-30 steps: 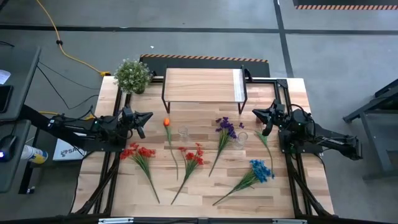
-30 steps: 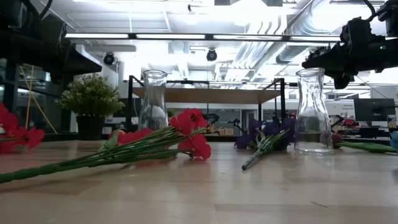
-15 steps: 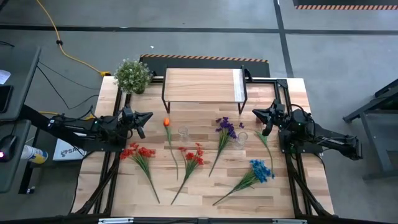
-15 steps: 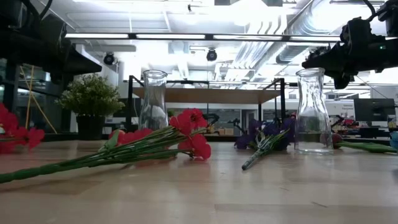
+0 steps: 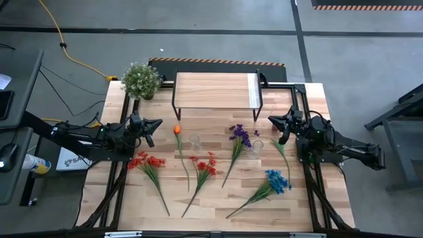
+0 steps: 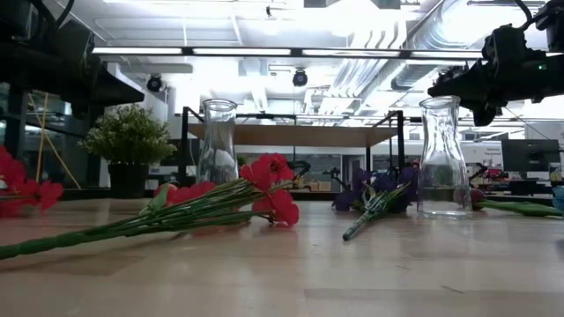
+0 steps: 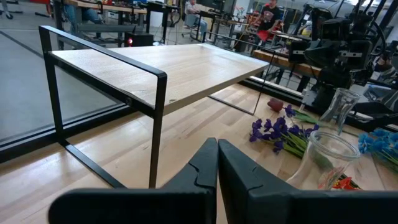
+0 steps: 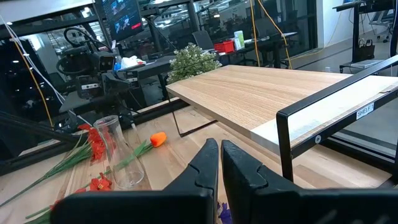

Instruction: Pick and place flowers into a vace then onto a shelf

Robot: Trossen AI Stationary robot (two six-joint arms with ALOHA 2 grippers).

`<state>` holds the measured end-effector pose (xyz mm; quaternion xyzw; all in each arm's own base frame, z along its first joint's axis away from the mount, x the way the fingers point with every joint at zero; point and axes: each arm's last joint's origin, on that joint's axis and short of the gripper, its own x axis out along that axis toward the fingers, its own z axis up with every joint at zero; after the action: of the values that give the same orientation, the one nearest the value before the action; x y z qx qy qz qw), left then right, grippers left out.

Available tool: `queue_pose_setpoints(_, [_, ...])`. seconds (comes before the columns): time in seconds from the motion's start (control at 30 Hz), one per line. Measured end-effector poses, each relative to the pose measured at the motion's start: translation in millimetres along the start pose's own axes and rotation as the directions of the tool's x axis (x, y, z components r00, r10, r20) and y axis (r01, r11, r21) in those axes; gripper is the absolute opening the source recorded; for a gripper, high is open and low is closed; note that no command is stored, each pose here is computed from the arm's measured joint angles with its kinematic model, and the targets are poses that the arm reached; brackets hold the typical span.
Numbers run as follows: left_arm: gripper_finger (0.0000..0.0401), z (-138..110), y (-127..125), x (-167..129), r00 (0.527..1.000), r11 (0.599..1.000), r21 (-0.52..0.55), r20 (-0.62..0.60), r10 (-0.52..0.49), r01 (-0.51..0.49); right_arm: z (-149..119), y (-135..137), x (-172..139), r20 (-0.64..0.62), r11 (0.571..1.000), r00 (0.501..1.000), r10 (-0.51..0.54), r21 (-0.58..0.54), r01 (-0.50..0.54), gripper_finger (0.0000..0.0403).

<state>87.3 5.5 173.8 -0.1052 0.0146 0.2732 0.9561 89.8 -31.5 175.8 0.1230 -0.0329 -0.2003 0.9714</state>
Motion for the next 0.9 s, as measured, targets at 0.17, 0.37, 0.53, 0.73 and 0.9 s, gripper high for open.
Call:
queue_pose_setpoints(0.17, [0.0049,0,0,0,1.000,1.000,-0.001,0.001,0.000,0.000,0,0,0,0.000,1.000,1.000,0.000,0.000,0.000,0.0012])
queue_pose_setpoints(0.37, [0.0049,0,0,0,1.000,0.999,-0.032,0.000,-0.006,0.006,0,0,0,0.000,1.000,1.000,0.000,0.000,0.000,0.0012])
queue_pose_setpoints(0.53, [0.0049,1,-1,0,1.000,0.970,-0.242,0.009,-0.017,0.019,0,0,0,0.000,1.000,1.000,0.000,0.000,0.000,0.0012])
queue_pose_setpoints(0.73, [0.0049,17,-4,-1,0.988,0.865,-0.491,0.154,-0.033,0.105,1,0,0,0.006,1.000,1.000,0.001,0.010,-0.001,0.0012])
queue_pose_setpoints(0.9, [0.0049,35,-8,-6,0.943,0.838,-0.472,0.302,-0.137,0.273,11,3,-1,0.116,0.984,0.993,0.029,0.169,-0.049,0.0012])
